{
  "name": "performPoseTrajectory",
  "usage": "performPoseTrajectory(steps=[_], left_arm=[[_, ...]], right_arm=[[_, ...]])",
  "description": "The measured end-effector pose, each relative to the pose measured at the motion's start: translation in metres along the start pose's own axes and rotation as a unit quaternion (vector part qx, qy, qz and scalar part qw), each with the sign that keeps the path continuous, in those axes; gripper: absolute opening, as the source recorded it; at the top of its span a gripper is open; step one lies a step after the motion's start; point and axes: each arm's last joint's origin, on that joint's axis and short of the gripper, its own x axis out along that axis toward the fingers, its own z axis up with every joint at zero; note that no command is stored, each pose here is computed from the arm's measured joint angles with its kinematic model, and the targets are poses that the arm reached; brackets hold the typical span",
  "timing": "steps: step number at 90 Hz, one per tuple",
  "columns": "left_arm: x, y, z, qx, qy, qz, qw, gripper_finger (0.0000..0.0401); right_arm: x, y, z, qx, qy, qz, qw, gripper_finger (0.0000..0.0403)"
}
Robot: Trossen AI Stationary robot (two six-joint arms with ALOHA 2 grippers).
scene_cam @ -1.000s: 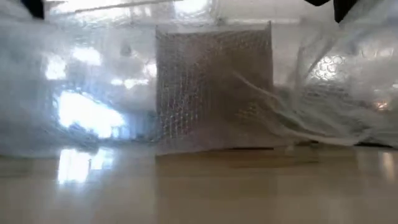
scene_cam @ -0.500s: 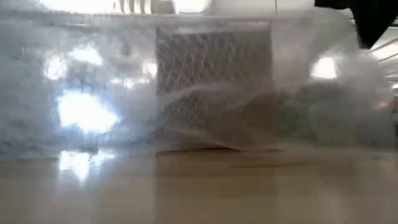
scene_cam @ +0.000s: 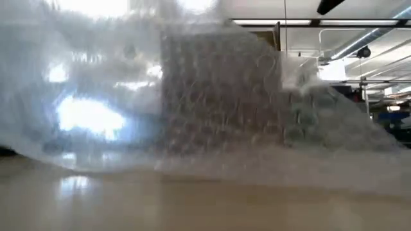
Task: Wrap mug
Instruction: Prepare the transparent bubble wrap
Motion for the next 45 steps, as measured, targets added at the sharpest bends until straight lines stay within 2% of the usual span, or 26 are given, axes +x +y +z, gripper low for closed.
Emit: performPoseTrajectory(steps=[12, 21, 38, 45], left_arm=[[0.029, 0.003, -0.013, 0.002, 0.042, -0.009, 0.999, 0.0004], [0.045, 0.007, -0.019, 0.001, 0.059, -0.017, 0.998, 0.0027], [0.052, 0.016, -0.019, 0.012, 0.117, -0.022, 0.993, 0.0128], [0.044, 0.019, -0.011, -0.008, 0.157, -0.040, 0.987, 0.0176]], right_arm=[[0.041, 0.015, -0.010, -0.018, -0.033, 0.025, 0.999, 0.0000], [0.071, 0.020, -0.018, -0.017, -0.047, 0.048, 0.998, 0.0000], [0.114, 0.018, -0.031, -0.009, -0.005, 0.024, 1.000, 0.0026], [0.128, 0.016, -0.034, -0.004, 0.016, 0.018, 1.000, 0.0048]])
